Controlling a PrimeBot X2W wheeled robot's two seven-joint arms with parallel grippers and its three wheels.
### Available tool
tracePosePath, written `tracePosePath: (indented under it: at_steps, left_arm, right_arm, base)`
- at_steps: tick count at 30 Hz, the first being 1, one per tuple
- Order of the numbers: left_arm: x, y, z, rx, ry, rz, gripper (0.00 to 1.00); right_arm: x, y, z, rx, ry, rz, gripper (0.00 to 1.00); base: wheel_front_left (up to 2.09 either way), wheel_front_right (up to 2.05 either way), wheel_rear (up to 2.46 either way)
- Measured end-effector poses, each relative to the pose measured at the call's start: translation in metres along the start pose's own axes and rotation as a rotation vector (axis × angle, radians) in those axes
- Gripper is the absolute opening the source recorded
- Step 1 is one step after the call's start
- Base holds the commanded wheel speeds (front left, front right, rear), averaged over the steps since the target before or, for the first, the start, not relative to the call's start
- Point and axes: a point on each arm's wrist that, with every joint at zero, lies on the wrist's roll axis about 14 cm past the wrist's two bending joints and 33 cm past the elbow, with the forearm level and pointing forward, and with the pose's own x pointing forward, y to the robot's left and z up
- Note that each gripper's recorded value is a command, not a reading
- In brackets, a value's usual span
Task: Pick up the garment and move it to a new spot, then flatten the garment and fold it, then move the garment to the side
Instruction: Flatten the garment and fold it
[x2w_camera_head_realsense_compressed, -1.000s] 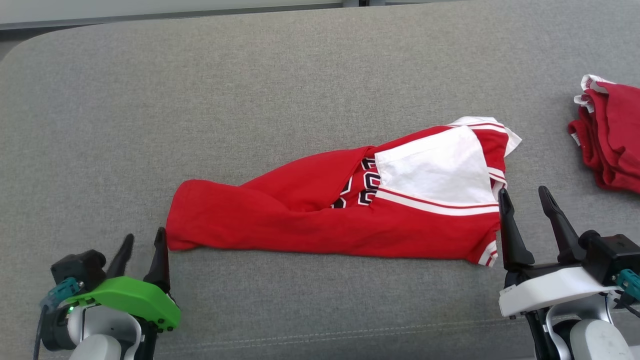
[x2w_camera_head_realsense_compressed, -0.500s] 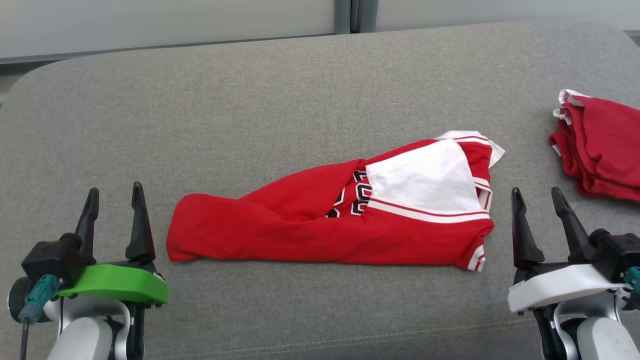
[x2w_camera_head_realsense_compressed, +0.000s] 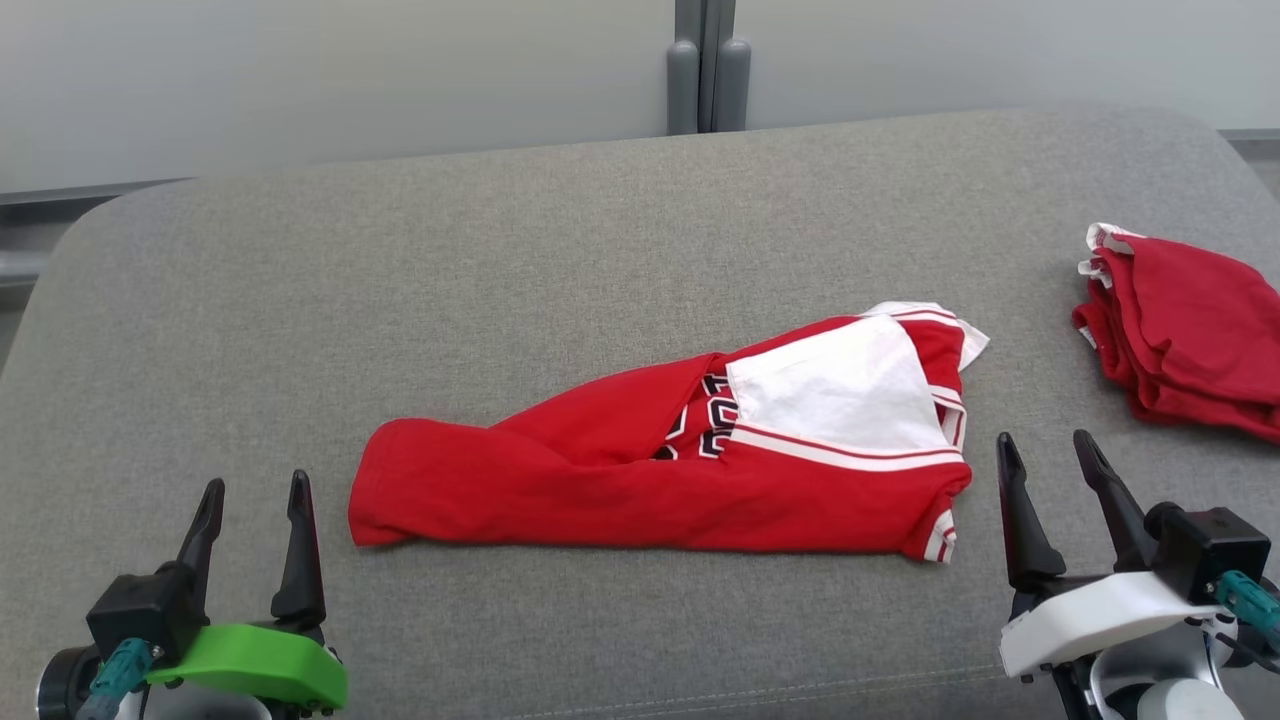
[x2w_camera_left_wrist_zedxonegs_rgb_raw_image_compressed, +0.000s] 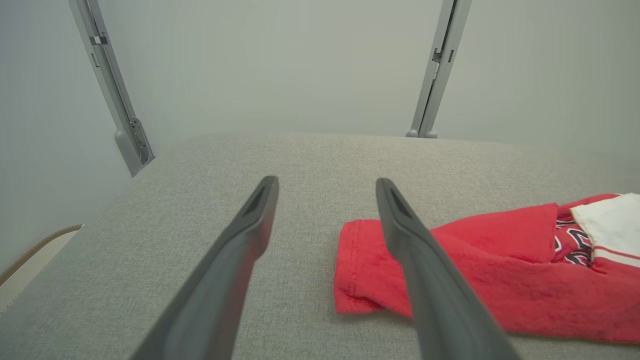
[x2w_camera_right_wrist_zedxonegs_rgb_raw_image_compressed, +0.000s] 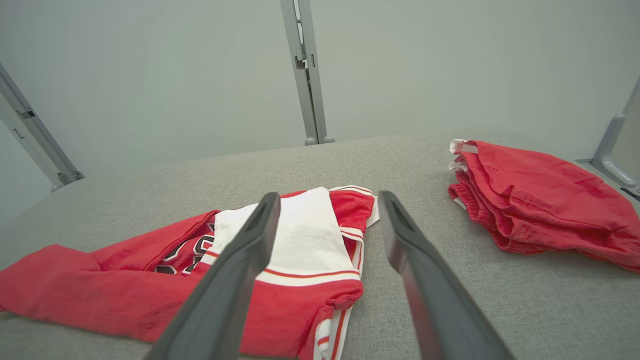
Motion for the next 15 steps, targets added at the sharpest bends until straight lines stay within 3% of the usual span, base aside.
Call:
tracePosePath:
  at_steps: [15]
  left_arm:
    - [-0.017,0.003,0.001,0.022,0.011,0.003,1.0]
  right_arm:
    - [-0.014,0.003,0.002,0.005,0.002,0.003,1.0]
  base:
    - [0.0,0.0,0.0]
